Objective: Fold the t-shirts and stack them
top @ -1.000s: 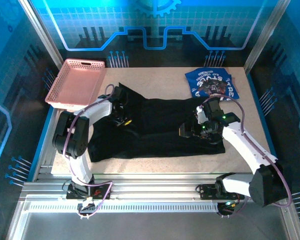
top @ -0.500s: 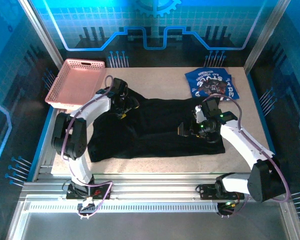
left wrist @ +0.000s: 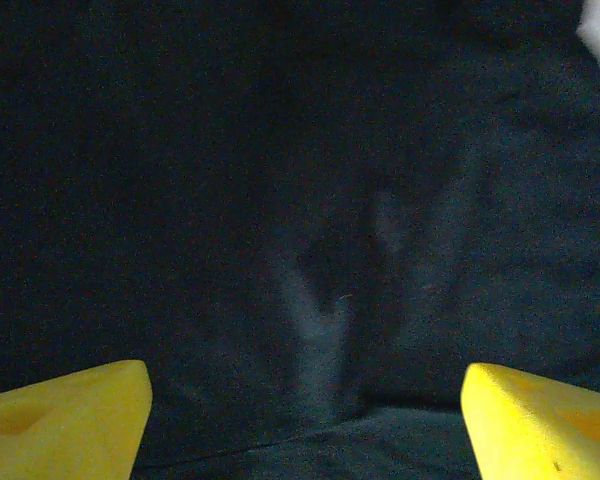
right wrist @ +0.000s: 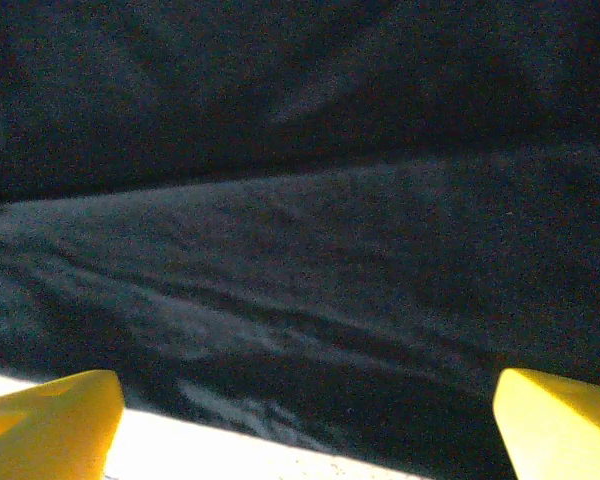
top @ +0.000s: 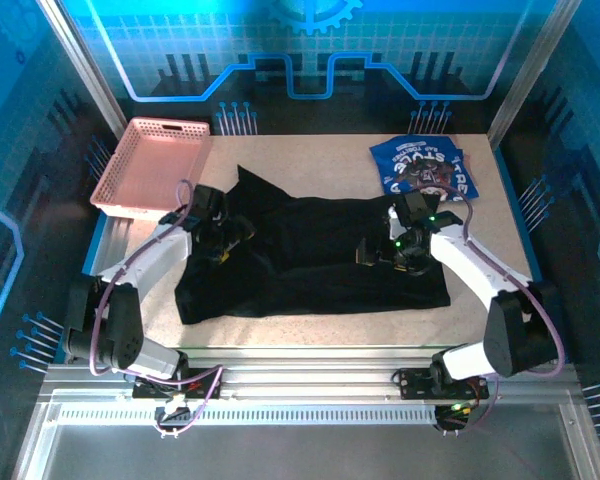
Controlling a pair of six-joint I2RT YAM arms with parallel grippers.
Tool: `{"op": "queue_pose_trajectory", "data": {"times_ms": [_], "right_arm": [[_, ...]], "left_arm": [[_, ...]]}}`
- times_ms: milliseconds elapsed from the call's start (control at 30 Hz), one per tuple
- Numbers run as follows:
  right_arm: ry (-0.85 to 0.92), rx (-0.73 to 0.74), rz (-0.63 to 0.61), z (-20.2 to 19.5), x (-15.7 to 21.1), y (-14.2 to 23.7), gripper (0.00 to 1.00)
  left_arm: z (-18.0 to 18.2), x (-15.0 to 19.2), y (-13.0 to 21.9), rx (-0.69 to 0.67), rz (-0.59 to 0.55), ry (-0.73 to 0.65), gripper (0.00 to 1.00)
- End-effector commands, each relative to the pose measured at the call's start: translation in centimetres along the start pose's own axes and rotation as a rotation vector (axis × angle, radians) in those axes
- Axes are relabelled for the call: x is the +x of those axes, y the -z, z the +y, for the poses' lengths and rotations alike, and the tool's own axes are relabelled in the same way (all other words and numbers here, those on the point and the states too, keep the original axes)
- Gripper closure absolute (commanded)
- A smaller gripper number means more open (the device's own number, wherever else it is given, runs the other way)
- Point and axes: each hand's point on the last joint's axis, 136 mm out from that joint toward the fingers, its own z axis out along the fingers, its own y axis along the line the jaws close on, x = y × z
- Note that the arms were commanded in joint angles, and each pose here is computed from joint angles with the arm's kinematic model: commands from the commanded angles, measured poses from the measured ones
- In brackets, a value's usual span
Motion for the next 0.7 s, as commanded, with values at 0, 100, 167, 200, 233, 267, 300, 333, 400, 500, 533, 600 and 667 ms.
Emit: {"op": "queue_pose_trajectory", "data": {"times_ms": [0,100,167,200,233,267,300,333,400,500,533,600,667], "right_arm": [[-0.139,0.063,0.037,-2.7,-0.6,-1.7,0.15],[-0.263,0.069,0.079,-4.8,-0.4,-3.9,0.36],[-0.317,0.088,0.114,-5.9,0.1,-5.2,0.44],[-0.331,0.116,0.13,-6.5,0.3,-5.6,0.48],[-0.344,0.15,0.145,-7.1,0.8,-5.8,0.51],[-0.357,0.177,0.156,-7.6,1.2,-5.9,0.53],[-0.368,0.207,0.163,-8.1,1.6,-6.1,0.54],[-0.376,0.238,0.177,-8.6,2.3,-6.1,0.54],[-0.368,0.289,0.198,-9.3,3.3,-5.9,0.54],[-0.359,0.338,0.23,-9.8,5.0,-5.6,0.54],[-0.362,0.348,0.232,-9.9,5.3,-5.4,0.54],[-0.373,0.367,0.258,-10.4,6.7,-5.3,0.54],[-0.384,0.375,0.265,-10.6,7.4,-5.1,0.54]], "left_arm": [[1.4,1.0,-0.6,-0.002,0.022,0.057,0.27],[4.8,2.2,-2.1,-0.08,0.047,0.124,0.5],[7.0,3.0,-2.9,-0.13,0.063,0.168,0.55],[7.7,3.3,-3.1,-0.148,0.072,0.18,0.56],[8.5,3.7,-3.3,-0.17,0.077,0.185,0.56],[9.0,4.0,-3.3,-0.185,0.082,0.189,0.56],[9.5,4.4,-3.4,-0.197,0.091,0.197,0.57],[10.0,4.9,-3.5,-0.203,0.103,0.205,0.57],[11.0,6.0,-3.5,-0.223,0.127,0.226,0.57],[13.0,7.5,-2.9,-0.271,0.145,0.245,0.57],[13.5,8.0,-2.6,-0.28,0.151,0.252,0.57],[14.2,8.8,-2.3,-0.286,0.161,0.266,0.57],[14.6,9.5,-1.9,-0.285,0.166,0.278,0.56]]}}
